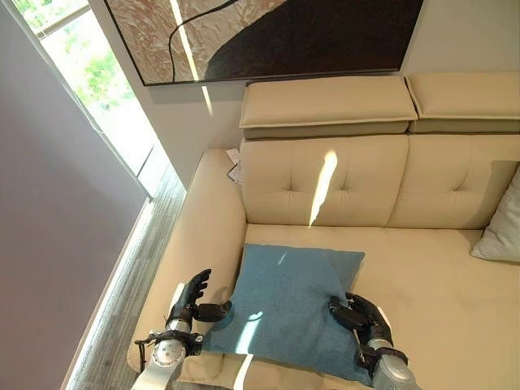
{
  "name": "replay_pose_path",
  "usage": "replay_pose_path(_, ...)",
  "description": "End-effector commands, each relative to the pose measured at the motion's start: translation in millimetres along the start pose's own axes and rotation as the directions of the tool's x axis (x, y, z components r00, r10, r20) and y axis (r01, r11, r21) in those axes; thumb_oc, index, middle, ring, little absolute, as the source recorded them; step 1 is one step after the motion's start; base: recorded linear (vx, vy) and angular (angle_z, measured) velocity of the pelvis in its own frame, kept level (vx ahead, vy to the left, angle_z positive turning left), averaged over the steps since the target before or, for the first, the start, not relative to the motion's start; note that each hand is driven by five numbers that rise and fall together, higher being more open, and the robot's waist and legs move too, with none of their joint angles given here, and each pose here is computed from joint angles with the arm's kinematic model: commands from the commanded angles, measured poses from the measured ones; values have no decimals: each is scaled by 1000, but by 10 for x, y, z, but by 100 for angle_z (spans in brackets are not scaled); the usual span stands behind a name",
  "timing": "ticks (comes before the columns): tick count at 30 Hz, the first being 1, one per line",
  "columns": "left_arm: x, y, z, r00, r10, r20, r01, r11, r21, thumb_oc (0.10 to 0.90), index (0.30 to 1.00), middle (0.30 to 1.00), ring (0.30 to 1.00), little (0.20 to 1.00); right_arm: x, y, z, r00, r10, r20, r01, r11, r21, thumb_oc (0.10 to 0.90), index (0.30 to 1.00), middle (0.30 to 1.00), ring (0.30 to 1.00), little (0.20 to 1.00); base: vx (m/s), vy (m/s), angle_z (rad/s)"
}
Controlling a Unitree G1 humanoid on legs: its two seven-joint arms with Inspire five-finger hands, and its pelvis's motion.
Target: Pick up all the scattered cushions and arrange them neatly on the sofa.
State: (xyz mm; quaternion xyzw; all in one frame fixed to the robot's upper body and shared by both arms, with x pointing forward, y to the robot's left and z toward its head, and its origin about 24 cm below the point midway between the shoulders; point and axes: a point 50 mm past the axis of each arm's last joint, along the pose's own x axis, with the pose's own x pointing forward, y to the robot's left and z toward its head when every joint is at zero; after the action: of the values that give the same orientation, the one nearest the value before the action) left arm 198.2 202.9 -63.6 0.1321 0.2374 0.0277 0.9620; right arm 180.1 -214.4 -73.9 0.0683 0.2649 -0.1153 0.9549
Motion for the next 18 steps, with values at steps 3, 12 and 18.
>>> replay_pose_path(3, 121, 178, -27, 999, 43, -19, -42, 999, 21, 800, 900, 900, 900, 900, 43, 168, 580, 958, 57, 283, -86, 992, 94, 400, 300, 300, 300, 300, 0, 0, 0)
replay_pose_path(12, 137, -243, -97, 979, -190, -76, 185, 981, -63, 800, 900, 900, 900, 900, 44, 245, 574, 955, 120, 271, -145, 987, 74, 400, 300, 300, 300, 300, 18, 11, -5)
replay_pose_path(18, 130, -494, 36, 966, -259, -19, 247, 937, -246, 400, 300, 300, 300, 300, 30, 295, 535, 956, 143, 256, -164, 985, 61, 400, 300, 300, 300, 300, 10, -3, -5)
